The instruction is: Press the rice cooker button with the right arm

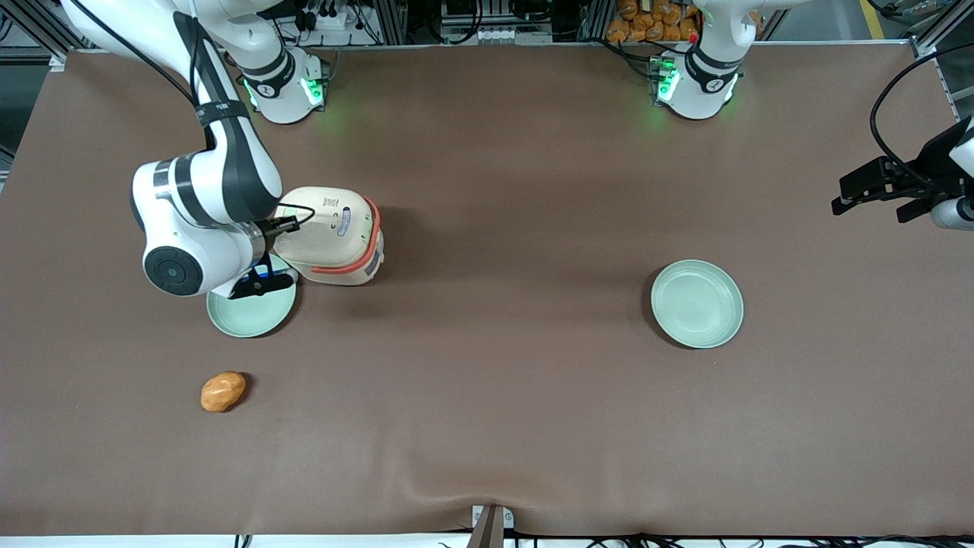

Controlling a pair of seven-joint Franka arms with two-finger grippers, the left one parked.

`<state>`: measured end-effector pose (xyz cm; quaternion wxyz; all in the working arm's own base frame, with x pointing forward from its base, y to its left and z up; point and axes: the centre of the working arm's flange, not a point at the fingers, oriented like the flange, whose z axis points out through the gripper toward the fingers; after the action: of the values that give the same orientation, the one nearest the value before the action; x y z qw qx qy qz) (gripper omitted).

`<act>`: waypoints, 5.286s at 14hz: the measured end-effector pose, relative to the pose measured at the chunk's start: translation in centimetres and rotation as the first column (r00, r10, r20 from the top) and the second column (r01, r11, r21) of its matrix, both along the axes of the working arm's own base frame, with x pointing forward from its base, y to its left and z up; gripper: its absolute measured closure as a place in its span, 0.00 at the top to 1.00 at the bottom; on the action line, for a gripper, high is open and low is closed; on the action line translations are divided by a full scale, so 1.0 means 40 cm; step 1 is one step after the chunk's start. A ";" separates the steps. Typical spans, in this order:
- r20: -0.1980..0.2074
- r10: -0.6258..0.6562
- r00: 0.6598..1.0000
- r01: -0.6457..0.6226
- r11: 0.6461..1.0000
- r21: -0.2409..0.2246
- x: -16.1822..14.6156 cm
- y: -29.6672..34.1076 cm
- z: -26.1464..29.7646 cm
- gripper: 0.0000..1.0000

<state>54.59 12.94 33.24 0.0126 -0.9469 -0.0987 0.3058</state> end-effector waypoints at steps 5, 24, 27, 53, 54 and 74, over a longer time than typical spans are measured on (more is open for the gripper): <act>-0.001 0.001 1.000 -0.001 1.000 -0.001 0.000 0.001 -0.001 0.01; -0.009 0.043 0.999 -0.043 0.999 -0.027 -0.008 0.030 -0.011 0.01; -0.008 0.050 0.999 -0.050 0.998 -0.032 -0.009 0.034 -0.010 0.01; 0.441 -0.035 0.897 -0.016 0.994 0.110 0.009 -0.047 0.686 1.00; 0.462 -0.042 0.886 -0.009 0.994 0.108 0.002 -0.066 0.716 1.00; 0.463 -0.116 0.878 0.126 0.992 0.010 -0.047 -0.346 0.796 1.00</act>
<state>52.70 -0.89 65.08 -0.0017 -0.9968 -0.0364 0.0708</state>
